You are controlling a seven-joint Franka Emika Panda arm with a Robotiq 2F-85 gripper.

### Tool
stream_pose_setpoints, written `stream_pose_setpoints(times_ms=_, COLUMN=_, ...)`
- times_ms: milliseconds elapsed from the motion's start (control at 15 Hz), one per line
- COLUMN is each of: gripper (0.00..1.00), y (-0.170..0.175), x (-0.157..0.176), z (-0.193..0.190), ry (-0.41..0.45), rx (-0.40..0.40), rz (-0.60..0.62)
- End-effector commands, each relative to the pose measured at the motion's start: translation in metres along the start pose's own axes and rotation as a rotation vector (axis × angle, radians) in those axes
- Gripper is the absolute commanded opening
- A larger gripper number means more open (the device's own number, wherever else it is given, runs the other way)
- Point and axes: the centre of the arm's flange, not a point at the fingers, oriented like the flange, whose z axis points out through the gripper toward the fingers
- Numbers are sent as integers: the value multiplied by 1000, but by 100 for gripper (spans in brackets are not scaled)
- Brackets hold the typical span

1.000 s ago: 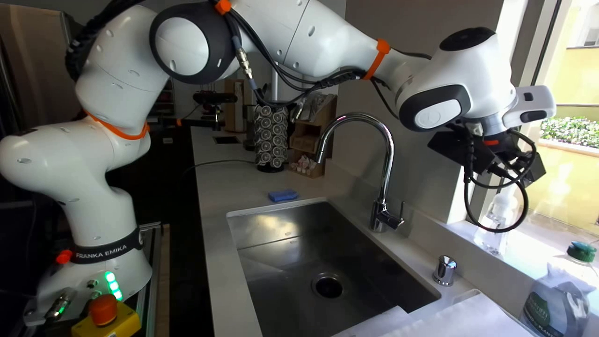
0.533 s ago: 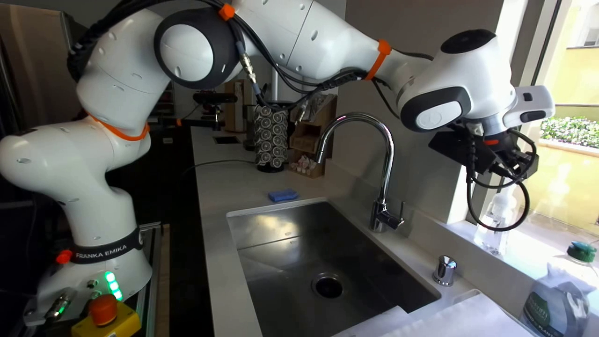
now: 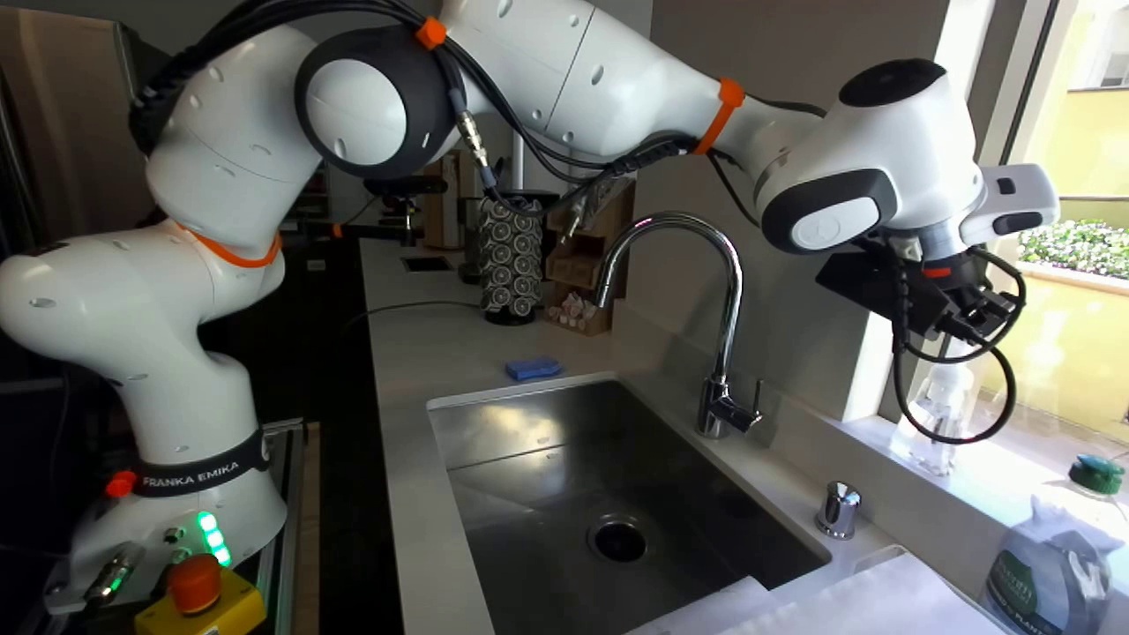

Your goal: Remove the bottle from the window sill

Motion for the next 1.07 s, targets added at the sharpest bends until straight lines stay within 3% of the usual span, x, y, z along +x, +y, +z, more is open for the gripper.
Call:
stream_pose_setpoints(times_ms=0, gripper=7, y=4, x=3, z=4, ry=11, rx=7, rz=-4)
stream_pose_setpoints(times_ms=600, gripper=7, y=-4, x=10, z=-34, ry=-11, rx=-58, rz=48)
stream_pose_setpoints(times_ms=1000, gripper=7, y=-16, x=7, z=-88, ry=-48, rx=-40, rz=94)
